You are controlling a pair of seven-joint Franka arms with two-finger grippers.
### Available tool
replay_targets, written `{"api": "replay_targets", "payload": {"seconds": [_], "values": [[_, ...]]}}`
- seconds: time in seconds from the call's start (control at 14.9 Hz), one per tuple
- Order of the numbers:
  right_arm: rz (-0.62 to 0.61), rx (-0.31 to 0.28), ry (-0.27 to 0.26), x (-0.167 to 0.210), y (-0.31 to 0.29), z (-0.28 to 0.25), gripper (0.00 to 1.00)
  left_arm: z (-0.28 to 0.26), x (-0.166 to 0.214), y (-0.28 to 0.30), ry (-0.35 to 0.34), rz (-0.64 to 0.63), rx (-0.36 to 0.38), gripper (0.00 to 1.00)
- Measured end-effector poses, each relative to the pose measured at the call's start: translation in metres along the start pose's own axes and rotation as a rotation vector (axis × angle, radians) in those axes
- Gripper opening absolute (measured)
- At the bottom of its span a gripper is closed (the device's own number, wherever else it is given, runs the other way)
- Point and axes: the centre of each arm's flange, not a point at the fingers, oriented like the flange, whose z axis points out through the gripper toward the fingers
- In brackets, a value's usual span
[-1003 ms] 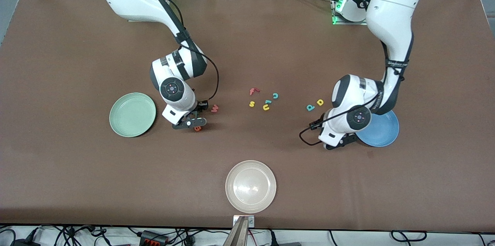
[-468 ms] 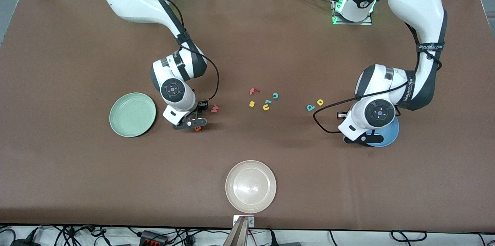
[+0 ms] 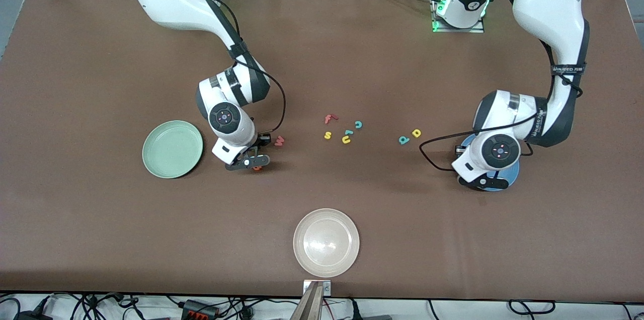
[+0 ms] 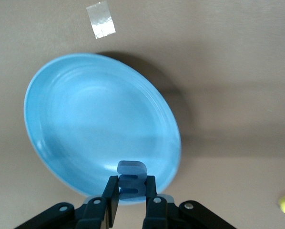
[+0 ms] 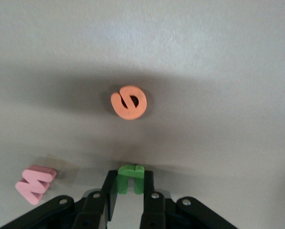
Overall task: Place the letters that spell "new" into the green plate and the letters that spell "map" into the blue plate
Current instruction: 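Release m on blue plate with the left gripper while the right gripper moves, then release n onto green plate with the right gripper while the left gripper returns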
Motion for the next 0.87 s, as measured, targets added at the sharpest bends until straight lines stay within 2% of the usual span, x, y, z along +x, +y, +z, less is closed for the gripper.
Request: {"api": "replay_targets", "payload": {"seconds": [0.07, 0.2, 0.4, 0.6, 0.67, 0.87], "values": [[0.008, 0.0, -0.003, 0.003, 0.005, -0.006, 0.26, 0.014, 0.0, -0.007, 0.014, 0.004, -0.012, 0.26], [0.04, -0.009, -0.049, 0.005, 0.026, -0.027, 0.26, 0.037, -0.002, -0.015, 0.035, 0.006, -0.029, 0.26], [0.094, -0.018, -0.097, -0.005, 0.087, -0.071, 0.26, 0.044, -0.004, -0.013, 0.042, 0.011, -0.035, 0.3], [0.094, -0.046, -0.142, -0.034, 0.164, -0.069, 0.26, 0.034, -0.003, -0.01, 0.057, 0.016, -0.038, 0.5], [0.089, -0.066, -0.147, -0.043, 0.185, -0.06, 0.26, 0.026, -0.005, -0.007, 0.062, 0.022, -0.04, 0.63], [0.063, -0.075, -0.131, -0.057, 0.232, -0.029, 0.26, -0.008, -0.014, 0.011, 0.066, 0.06, -0.043, 0.89]]}}
